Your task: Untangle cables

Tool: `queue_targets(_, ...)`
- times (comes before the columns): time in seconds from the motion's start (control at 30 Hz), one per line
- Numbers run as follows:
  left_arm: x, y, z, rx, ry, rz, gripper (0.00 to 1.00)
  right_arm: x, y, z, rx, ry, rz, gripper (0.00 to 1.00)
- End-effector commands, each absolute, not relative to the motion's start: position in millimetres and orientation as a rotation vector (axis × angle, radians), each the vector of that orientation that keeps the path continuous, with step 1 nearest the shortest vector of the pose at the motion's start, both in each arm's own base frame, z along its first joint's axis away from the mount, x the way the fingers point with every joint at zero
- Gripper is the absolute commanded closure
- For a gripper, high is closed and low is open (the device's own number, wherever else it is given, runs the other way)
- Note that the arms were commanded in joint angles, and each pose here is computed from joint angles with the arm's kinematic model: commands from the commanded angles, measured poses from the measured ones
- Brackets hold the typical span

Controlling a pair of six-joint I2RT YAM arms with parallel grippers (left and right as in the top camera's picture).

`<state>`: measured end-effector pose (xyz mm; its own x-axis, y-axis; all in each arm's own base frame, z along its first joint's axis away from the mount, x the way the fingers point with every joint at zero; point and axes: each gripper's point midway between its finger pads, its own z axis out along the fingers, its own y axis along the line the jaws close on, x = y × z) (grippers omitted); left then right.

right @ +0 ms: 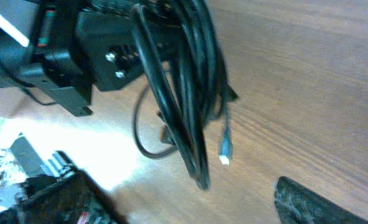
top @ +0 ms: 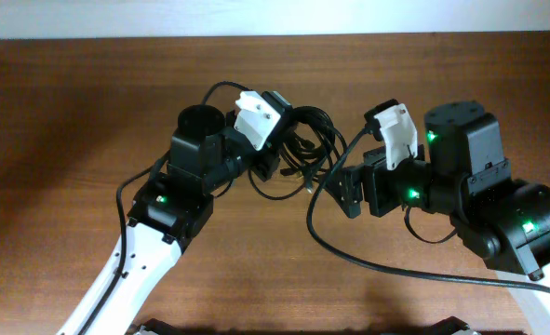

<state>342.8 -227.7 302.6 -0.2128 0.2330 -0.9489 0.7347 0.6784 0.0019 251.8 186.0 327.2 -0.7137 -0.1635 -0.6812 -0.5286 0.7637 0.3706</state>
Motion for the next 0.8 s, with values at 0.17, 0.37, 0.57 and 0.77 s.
queue_targets(0.17,348.1,-218.8,302.9,1.105,1.556,-0.194,1.00,279.6,158.3,351.2,-0.217,2.248,0.587,0.02)
queue_targets(0.37,277.4,-265.8,313.7,1.511,1.070,-0.458,1.00,282.3,137.7,361.6,0.076,2.258,0.648,0.01)
queue_targets(0.57,247.1,-268.5,347.8,1.555,0.711,-0.553,1.00,258.4,137.6,348.8,0.082,2.386,0.885,0.01)
queue_targets(0.77,235.7,-257.1,364.2,1.554,0.559,-0.595,1.00,233.1,164.7,360.2,-0.160,2.368,1.105,0.00)
